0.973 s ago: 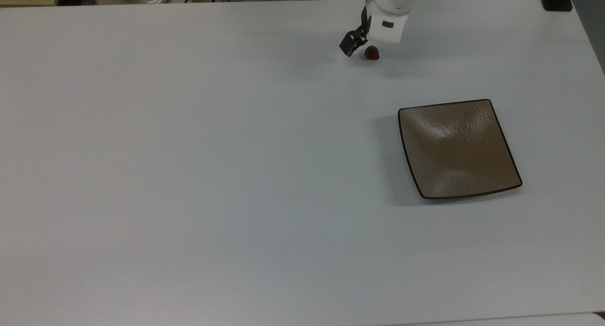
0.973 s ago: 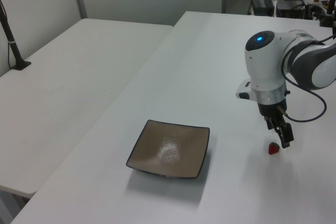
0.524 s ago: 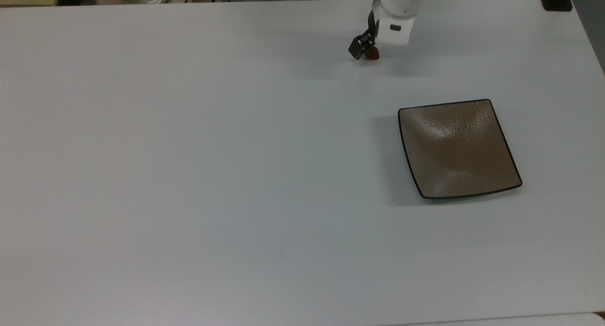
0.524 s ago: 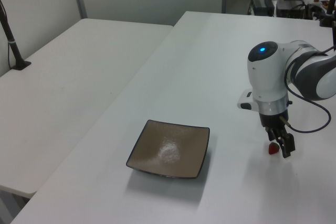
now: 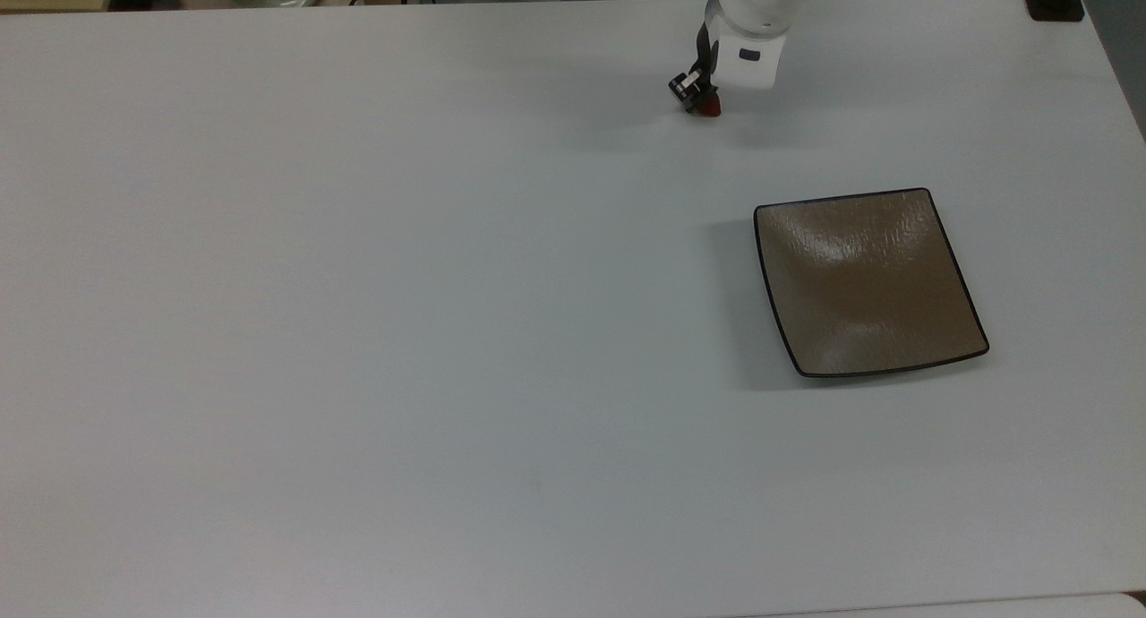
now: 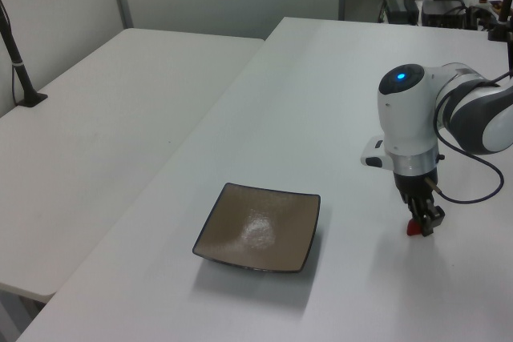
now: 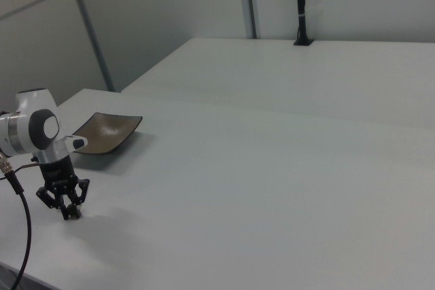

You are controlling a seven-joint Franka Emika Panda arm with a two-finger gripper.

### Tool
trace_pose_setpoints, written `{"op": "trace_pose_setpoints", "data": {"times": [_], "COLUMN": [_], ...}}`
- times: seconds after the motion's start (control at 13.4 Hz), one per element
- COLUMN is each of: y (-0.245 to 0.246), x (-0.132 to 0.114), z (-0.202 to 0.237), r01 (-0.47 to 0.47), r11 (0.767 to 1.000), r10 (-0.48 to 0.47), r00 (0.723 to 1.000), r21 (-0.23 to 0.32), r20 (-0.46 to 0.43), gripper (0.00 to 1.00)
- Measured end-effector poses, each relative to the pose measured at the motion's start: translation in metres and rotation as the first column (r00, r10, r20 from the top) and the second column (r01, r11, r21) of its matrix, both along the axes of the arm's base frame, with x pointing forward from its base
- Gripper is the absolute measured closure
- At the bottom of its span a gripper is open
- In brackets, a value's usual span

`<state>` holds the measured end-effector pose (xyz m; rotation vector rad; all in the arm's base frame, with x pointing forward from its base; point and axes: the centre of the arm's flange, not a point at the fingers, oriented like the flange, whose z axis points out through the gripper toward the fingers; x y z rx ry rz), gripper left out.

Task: Strawberries on a ceramic plate
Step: 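Lower the gripper around the strawberry and close on it, then lift the strawberry and carry it toward the brown plate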

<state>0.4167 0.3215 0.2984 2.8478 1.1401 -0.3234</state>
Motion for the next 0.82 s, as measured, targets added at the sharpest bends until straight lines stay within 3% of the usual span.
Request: {"op": "trace_pose_setpoints", "data": {"times": [0.6,0.82], "y": [0.003,0.009], "x": [0.005,0.022], "z": [0.005,0.03], "r01": [0.001,0.011], "r11": [1.0,0.998], "r10": [-0.002,-0.015], "r00": [1.0,0.997], "r21": [0.02,0.056], "r20": [0.024,0.074], "gripper": [0.7,0.7]}}
